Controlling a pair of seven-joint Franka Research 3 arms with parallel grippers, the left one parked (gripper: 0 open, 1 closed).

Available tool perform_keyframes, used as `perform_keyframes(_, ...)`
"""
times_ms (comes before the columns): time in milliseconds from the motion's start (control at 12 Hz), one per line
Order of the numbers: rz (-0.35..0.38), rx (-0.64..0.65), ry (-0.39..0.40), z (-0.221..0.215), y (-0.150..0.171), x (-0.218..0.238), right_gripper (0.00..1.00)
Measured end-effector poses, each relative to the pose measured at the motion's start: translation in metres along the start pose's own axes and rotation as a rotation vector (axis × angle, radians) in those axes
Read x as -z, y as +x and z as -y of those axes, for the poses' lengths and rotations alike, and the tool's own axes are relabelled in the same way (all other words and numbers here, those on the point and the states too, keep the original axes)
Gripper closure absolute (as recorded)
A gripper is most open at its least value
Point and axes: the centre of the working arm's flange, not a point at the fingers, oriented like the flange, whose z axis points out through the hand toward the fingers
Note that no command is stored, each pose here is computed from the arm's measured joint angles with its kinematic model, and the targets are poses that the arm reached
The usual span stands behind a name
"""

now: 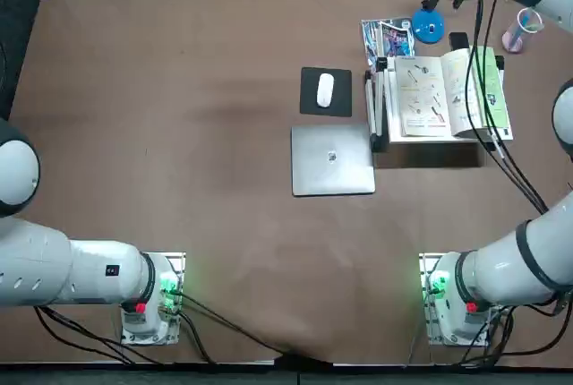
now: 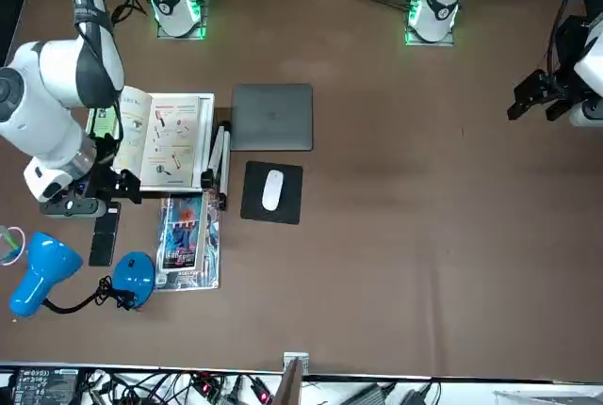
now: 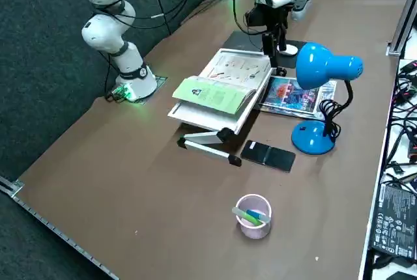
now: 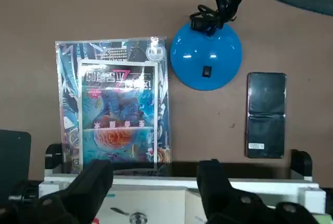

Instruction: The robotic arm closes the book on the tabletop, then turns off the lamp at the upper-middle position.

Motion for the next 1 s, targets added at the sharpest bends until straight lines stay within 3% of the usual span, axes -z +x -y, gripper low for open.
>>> perform_keyframes(500, -0.060, 0.003, 0.003, 0.001, -0.014, -0.042, 0.00)
perform_keyframes(1000, -0.053, 0.014, 0.001, 0.000, -0.019, -0.058, 0.00)
